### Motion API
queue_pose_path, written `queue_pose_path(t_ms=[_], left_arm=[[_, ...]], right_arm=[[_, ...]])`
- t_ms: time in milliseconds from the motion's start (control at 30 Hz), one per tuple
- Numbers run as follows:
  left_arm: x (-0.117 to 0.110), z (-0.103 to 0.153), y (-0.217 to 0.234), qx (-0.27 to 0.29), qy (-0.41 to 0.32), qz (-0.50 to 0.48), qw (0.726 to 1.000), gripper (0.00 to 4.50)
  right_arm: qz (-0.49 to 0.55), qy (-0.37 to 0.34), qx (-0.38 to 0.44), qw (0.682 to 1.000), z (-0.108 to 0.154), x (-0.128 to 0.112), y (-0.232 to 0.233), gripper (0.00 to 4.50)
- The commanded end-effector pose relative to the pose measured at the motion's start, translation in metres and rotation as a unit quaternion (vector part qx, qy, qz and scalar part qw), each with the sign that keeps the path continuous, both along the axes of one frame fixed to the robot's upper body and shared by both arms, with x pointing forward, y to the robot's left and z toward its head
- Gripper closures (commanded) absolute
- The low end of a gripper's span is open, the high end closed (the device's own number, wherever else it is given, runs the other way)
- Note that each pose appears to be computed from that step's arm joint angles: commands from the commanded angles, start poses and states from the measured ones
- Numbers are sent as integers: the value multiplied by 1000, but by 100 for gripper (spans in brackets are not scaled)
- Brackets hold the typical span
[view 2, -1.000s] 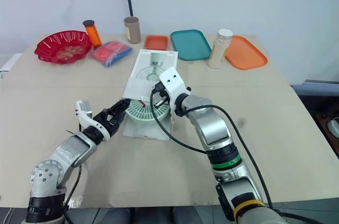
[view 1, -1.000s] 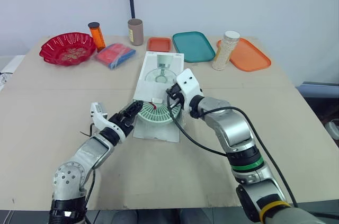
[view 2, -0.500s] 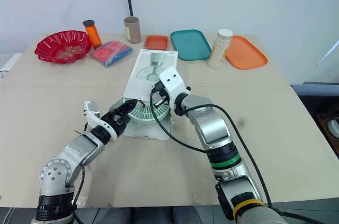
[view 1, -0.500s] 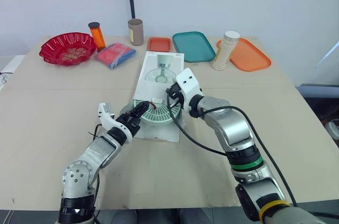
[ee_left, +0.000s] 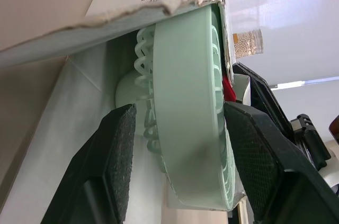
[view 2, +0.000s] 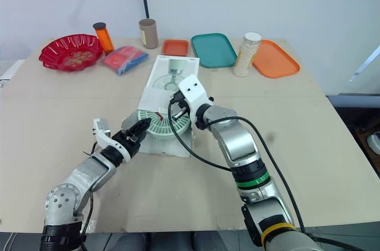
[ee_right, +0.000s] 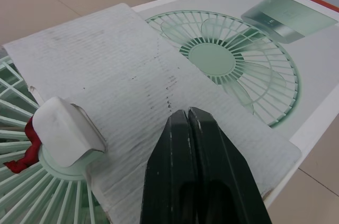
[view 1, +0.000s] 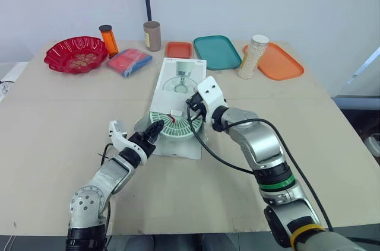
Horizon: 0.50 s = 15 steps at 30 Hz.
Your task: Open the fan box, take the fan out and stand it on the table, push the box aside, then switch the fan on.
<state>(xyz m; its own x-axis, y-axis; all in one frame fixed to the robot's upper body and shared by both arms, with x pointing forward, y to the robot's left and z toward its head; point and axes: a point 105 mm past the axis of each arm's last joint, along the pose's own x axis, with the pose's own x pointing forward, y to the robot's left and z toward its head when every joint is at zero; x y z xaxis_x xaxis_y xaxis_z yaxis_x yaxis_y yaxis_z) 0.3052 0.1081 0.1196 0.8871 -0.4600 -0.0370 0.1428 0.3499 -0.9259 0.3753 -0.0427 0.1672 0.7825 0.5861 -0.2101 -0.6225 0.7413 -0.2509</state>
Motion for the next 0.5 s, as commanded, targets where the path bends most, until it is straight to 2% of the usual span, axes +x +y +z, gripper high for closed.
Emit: queue_pose_path(t_ms=[33, 67, 500], left_arm=[[2, -4, 5, 4, 1, 10, 1000, 229], [2, -4, 5, 0, -1, 10, 1000, 253], [-16, -11, 14, -10, 6, 4, 1000, 253]], right_arm=[[-14, 39, -22, 999, -23, 1, -7, 450], [-14, 39, -22, 999, -23, 1, -7, 450], [-13, 42, -20, 999, -23, -1, -5, 450]])
